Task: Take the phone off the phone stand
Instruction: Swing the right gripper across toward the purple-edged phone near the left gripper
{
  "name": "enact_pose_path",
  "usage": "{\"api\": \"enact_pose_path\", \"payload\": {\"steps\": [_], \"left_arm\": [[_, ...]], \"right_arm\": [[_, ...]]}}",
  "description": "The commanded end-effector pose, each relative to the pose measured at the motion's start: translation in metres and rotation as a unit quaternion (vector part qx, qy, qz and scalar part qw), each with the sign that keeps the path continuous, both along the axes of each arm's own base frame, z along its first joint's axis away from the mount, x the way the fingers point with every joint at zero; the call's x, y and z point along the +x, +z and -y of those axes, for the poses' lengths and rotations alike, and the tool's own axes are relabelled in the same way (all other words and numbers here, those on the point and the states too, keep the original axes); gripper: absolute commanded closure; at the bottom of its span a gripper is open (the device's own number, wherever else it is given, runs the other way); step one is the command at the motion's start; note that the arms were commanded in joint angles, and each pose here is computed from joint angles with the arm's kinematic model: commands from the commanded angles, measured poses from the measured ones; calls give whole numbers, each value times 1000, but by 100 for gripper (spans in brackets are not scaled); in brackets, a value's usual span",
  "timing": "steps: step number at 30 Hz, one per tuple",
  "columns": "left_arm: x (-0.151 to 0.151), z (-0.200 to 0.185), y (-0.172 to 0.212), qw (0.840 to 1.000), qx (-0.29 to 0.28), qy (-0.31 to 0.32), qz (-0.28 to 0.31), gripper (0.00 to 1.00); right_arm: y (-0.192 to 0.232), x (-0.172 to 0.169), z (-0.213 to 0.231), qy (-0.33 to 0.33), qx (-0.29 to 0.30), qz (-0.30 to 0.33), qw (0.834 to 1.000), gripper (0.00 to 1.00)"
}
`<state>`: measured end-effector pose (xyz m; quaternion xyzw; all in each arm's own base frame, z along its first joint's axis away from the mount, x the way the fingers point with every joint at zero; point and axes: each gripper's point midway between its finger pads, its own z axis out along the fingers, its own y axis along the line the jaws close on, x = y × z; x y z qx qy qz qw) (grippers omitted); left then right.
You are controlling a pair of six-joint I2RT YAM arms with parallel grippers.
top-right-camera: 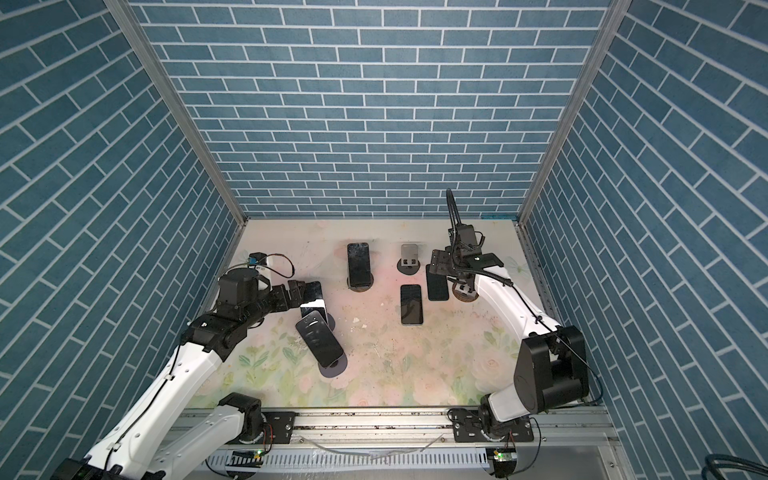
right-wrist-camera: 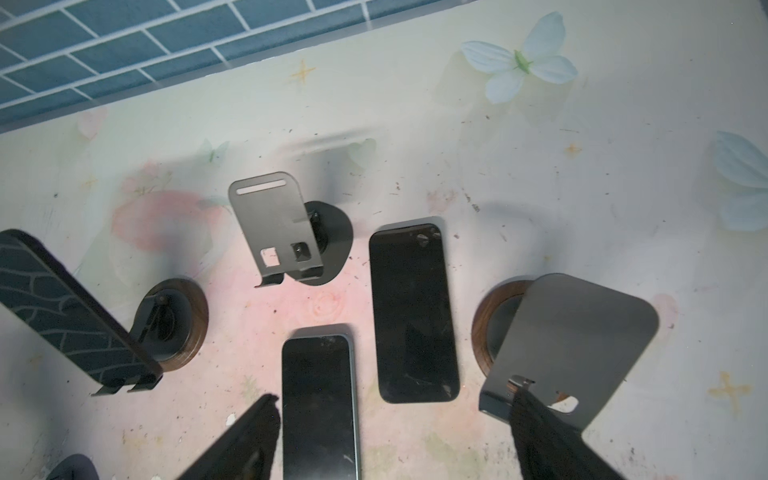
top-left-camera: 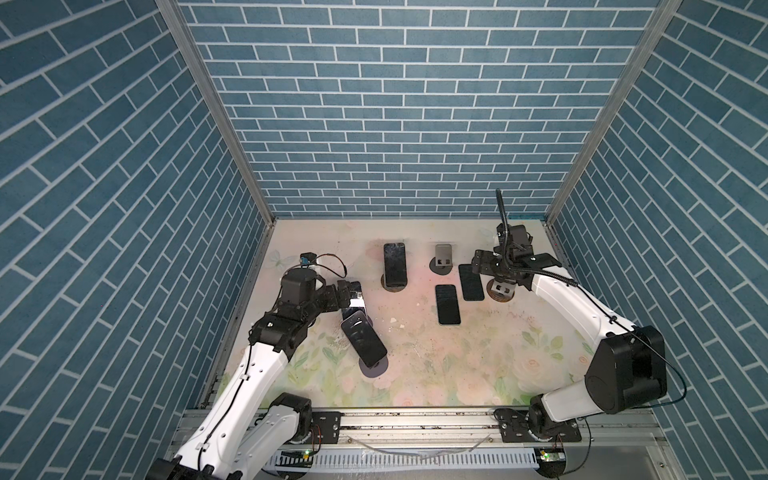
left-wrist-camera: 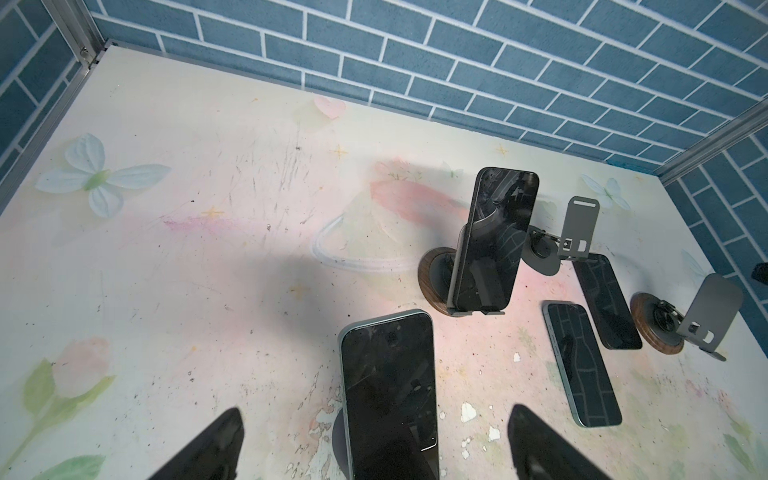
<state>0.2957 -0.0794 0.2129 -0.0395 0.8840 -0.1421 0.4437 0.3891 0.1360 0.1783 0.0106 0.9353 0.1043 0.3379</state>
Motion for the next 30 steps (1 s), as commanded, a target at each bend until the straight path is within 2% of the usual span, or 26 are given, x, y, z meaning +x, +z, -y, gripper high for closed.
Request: {"api": "enact_pose_path", "payload": {"steps": [1, 8, 14, 19, 25, 30], "left_arm": [[-1, 3, 9, 1000, -6, -8, 9, 0], [-2, 2, 8, 1000, -4, -5, 10, 0], [-2, -7, 5, 1000, 9, 18, 5, 0], [-3, -17, 2, 999, 18, 42, 6, 0], [-6, -22, 2, 998, 14, 57, 16, 0], [-9, -32, 4, 995, 6, 93, 28, 0]], "right_arm": [[9, 6, -14, 17, -5, 16, 1000, 12], [6, 5, -47, 55, 1, 10, 998, 13], [9, -5, -88, 126, 27, 14, 992, 12], [15, -32, -135, 220, 60, 24, 973, 12], [21, -68, -181, 303, 60, 38, 950, 11], [28, -102, -219, 360, 66, 44, 930, 9]]}}
